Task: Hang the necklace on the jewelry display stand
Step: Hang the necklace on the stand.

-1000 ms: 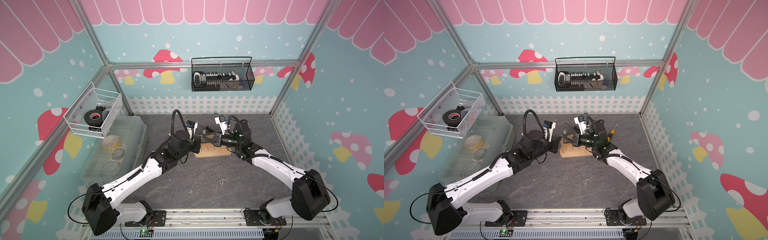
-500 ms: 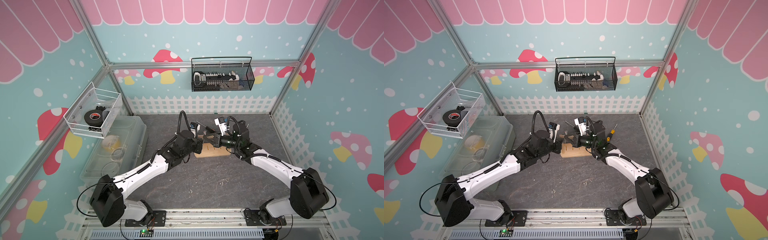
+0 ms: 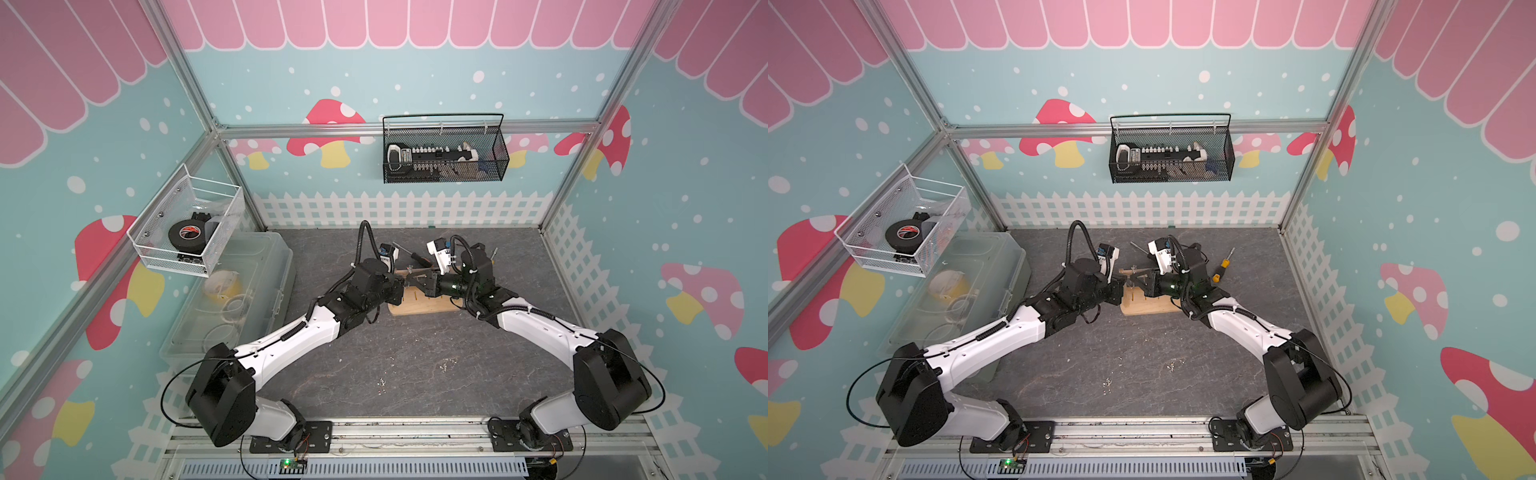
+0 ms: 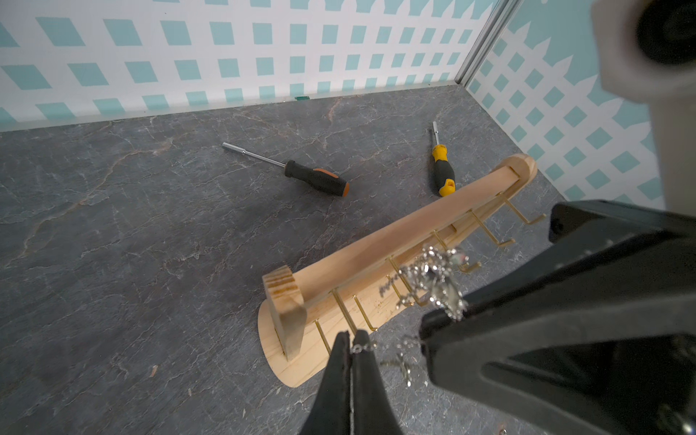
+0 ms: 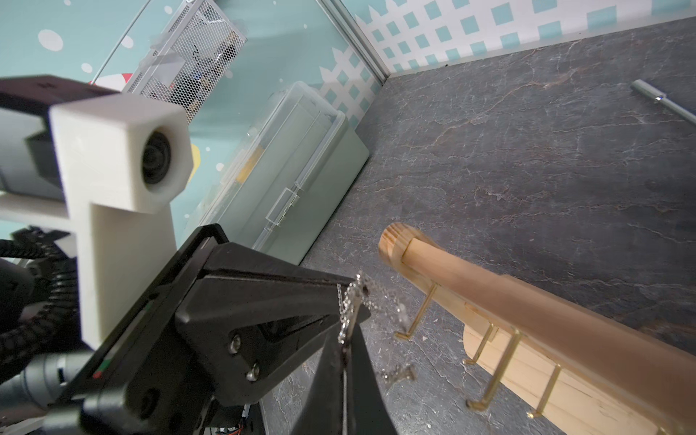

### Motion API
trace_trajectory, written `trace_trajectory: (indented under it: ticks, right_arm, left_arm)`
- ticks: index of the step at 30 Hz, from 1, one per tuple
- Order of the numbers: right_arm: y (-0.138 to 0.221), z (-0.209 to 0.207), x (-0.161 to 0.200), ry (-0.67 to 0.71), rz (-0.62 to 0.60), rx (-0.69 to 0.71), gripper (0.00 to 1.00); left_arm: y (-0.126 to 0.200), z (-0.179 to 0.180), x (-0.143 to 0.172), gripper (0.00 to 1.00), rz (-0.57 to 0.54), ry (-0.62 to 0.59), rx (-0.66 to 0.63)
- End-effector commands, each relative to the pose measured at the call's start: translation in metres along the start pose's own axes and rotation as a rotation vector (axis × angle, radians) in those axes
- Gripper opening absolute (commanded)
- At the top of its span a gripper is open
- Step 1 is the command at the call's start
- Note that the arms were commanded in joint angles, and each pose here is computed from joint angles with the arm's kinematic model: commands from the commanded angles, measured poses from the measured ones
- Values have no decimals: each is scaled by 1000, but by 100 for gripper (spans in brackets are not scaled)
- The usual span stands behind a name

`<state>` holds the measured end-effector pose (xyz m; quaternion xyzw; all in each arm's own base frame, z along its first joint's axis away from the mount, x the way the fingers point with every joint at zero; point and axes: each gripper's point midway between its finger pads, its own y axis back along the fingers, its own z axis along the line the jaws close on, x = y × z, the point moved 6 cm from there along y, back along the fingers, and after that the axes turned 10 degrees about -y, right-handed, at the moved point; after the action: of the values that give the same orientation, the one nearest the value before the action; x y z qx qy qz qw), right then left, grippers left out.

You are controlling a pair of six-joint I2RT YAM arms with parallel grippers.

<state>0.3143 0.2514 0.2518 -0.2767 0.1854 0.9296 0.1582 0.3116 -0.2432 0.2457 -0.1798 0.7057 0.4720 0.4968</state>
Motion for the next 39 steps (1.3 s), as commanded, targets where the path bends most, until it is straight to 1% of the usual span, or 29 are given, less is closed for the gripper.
trace_trajectory:
  ticks: [1, 26, 28, 31, 39]
  right_arm:
    - [-2, -13, 4, -1, -3, 41, 3]
    - [-10, -25, 5, 24, 21, 119, 7]
    - [-10, -26, 5, 27, 24, 126, 10]
    - [-9, -28, 7, 29, 32, 146, 20]
    - [-2, -21, 6, 53, 27, 145, 20]
  left_arm:
    - [-3, 3, -5, 0, -18, 14, -1]
    - [-14, 6, 0, 0, 18, 13, -2]
    - [-14, 6, 1, 0, 22, 13, -3]
    - [-15, 6, 2, 0, 25, 13, -7]
    - [-18, 7, 4, 0, 34, 10, -11]
